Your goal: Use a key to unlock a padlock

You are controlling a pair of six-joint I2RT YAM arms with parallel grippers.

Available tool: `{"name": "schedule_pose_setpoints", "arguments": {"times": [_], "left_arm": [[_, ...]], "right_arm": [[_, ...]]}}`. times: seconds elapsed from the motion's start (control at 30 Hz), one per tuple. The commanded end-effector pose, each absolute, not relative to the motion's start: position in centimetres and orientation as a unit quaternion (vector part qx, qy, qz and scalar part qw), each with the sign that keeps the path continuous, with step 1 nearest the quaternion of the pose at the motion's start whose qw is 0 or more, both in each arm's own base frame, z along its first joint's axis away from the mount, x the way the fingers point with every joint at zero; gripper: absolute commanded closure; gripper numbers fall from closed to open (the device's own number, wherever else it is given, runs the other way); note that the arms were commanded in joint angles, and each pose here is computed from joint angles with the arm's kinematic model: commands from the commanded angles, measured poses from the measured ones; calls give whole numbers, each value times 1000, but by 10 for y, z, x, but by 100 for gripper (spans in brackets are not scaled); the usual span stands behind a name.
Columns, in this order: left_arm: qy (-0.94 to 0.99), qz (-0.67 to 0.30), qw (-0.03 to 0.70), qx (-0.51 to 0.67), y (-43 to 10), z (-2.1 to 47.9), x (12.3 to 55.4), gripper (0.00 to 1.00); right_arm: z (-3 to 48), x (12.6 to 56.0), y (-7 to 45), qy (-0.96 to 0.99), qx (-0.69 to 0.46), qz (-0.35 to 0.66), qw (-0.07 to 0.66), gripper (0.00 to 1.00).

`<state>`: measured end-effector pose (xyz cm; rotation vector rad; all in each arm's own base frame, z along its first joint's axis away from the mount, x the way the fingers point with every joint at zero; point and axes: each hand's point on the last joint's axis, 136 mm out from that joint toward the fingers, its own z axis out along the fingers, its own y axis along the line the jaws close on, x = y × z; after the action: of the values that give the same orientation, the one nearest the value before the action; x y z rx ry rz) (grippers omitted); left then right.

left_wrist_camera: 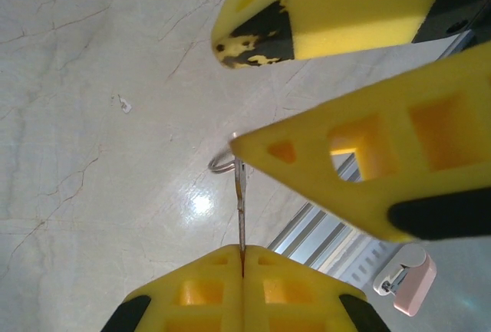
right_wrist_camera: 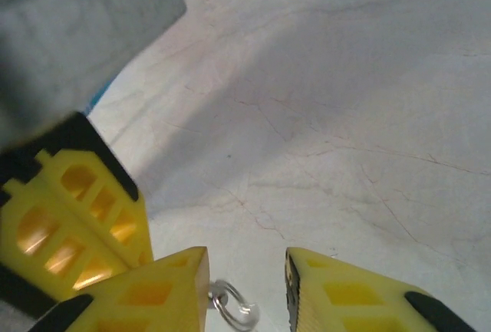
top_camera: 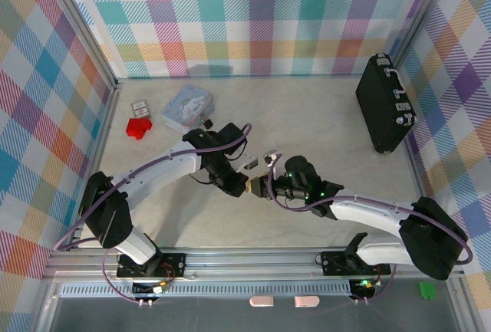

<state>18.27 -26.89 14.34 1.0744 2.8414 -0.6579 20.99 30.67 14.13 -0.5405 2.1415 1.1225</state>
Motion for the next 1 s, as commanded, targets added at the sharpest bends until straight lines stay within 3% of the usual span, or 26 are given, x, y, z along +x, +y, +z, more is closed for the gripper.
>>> {"name": "schedule_pose_setpoints", "arguments": {"times": [0.0,0.17,0.33,0.97], "left_arm": [[910,-216,30,352,-264,153,181,100],[904,-220,27,367,-260,158,175,100],[895,-229,34,381,-260,166,171,100],[873,-254,47,413,-271,176,161,100]], "right_arm": [[150,199,301,784,-222,483,320,64],[165,180,296,724,-299,534,318,56],[178,166,300,681,-350,558,321,55],[180,169,316,657,-362,590,300,65]]}}
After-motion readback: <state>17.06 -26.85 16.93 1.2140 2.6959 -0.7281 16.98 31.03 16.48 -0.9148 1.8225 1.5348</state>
